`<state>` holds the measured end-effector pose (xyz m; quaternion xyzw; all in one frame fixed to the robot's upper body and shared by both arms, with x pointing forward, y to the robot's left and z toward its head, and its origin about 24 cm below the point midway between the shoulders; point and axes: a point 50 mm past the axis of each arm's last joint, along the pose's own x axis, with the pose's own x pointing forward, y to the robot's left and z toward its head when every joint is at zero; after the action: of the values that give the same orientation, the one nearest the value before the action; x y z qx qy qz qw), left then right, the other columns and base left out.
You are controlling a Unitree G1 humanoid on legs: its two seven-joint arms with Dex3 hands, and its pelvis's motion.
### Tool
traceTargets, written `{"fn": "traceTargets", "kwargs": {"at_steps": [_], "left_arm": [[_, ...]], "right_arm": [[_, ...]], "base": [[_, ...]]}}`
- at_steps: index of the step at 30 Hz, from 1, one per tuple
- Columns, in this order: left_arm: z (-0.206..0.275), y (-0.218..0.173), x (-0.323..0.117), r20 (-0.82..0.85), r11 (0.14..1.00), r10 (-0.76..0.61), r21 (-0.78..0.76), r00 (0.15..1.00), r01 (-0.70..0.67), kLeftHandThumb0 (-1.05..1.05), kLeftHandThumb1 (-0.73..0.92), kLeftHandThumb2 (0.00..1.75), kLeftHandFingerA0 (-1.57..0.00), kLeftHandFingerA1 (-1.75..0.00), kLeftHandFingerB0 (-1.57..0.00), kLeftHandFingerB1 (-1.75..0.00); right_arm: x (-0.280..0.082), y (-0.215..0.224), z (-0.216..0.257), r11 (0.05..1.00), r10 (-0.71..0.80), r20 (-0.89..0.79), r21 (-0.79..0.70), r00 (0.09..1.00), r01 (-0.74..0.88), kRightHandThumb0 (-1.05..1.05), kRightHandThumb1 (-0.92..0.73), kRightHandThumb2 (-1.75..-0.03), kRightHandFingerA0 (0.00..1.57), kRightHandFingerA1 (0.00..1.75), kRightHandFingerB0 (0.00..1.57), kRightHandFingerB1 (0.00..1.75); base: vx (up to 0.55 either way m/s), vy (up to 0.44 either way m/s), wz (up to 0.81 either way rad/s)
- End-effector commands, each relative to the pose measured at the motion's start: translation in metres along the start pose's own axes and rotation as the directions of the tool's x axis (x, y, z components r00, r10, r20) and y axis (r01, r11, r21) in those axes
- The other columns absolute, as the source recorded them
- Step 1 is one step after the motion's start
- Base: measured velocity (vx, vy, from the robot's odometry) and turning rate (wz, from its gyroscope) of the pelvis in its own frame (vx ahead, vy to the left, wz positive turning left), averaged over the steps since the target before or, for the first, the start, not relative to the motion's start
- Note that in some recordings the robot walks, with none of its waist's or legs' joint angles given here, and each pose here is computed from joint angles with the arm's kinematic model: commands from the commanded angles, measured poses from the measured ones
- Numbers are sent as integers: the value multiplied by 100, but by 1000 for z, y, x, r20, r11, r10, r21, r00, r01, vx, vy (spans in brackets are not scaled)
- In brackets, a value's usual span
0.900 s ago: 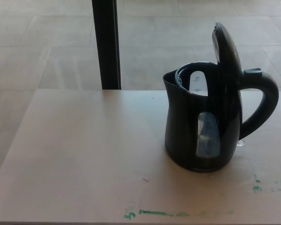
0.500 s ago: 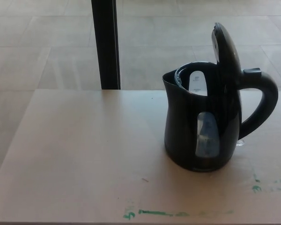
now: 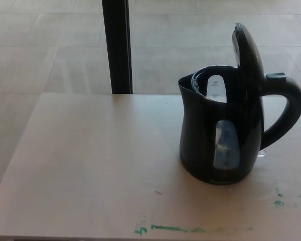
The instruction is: The robot uses its right hand to push down on the lid of a kettle kept in the middle of the desk to close it
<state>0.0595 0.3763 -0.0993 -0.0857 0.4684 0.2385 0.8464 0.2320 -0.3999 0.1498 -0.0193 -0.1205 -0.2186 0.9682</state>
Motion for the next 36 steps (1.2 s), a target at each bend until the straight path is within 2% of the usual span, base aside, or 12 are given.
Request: {"fn": "traceTargets", "kwargs": {"at_steps": [1, 15, 16, 19, 20, 21, 31, 32, 33, 34, 35, 36], "left_arm": [[8, 11, -4, 24, 1000, 10, -21, 1000, -10, -81, 68, 66, -36, -51, -35, -41], [10, 13, -5, 31, 1000, 10, 6, 999, -11, -83, 60, 70, -38, -54, -35, -42], [10, 13, -4, 27, 1000, 22, 8, 999, -23, -80, 69, 61, -43, -51, -39, -38], [9, 13, -4, 21, 1000, 24, 1, 1000, -24, -79, 70, 61, -42, -52, -38, -38], [9, 13, -4, 22, 1000, 23, -3, 999, -22, -79, 70, 61, -42, -51, -39, -40], [10, 14, -5, 25, 1000, 16, 25, 1000, -16, -79, 72, 62, -41, -49, -39, -39], [7, 18, -8, 23, 1000, 14, -9, 1000, -14, -76, 71, 61, -42, -54, -39, -39], [7, 19, -8, 20, 1000, 19, -9, 1000, -19, -76, 55, 94, -39, -60, -34, -52], [7, 19, -8, 20, 1000, 20, -8, 1000, -20, -76, 55, 94, -39, -60, -34, -52], [8, 19, -8, 26, 1000, 12, -11, 1000, -11, -76, 70, 61, -40, -52, -37, -39], [8, 19, -8, 25, 1000, 15, -8, 1000, -15, -76, 70, 61, -41, -54, -38, -39], [8, 19, -8, 24, 1000, 18, -3, 1000, -18, -76, 56, 94, -40, -62, -34, -51]], "right_arm": [[20, 29, 42, 998, 60, 93, -7, 994, -59, -72, -79, -64, 31, 45, 27, 34], [66, 134, 102, 925, 366, 177, -181, 914, -335, -79, -73, -63, 34, 48, 34, 33], [71, 152, 104, 870, 432, 135, -322, 892, -372, -90, -62, -78, 35, 50, 30, 37], [72, 163, 99, 837, 474, 107, -363, 874, -410, -86, -75, -64, 38, 46, 34, 31], [72, 167, 98, 829, 486, 96, -366, 869, -423, -86, -58, -98, 32, 53, 26, 45], [73, 177, 91, 817, 512, 72, -348, 856, -459, -81, -72, -62, 39, 47, 35, 33], [76, 205, 67, 726, 584, -49, -416, 811, -548, -76, -73, -64, 32, 49, 33, 34], [77, 207, 67, 723, 587, -50, -417, 808, -551, -76, -73, -63, 33, 49, 34, 34], [77, 207, 66, 723, 587, -50, -416, 808, -551, -76, -73, -63, 33, 49, 34, 34], [79, 208, 66, 713, 587, -47, -442, 808, -544, -77, -74, -63, 35, 49, 35, 34], [80, 209, 67, 692, 587, -53, -485, 808, -534, -85, -63, -77, 34, 53, 31, 39], [81, 210, 68, 695, 588, -51, -479, 807, -536, -78, -74, -63, 37, 51, 35, 33]], "base": [[0, 0, 0], [0, 0, 0], [0, 0, 0], [0, 0, 0], [0, 0, 0], [0, 0, 0], [0, 0, 0], [0, 0, 0], [0, 0, 0], [0, 0, 0], [0, 0, 0], [0, 0, 0]]}}
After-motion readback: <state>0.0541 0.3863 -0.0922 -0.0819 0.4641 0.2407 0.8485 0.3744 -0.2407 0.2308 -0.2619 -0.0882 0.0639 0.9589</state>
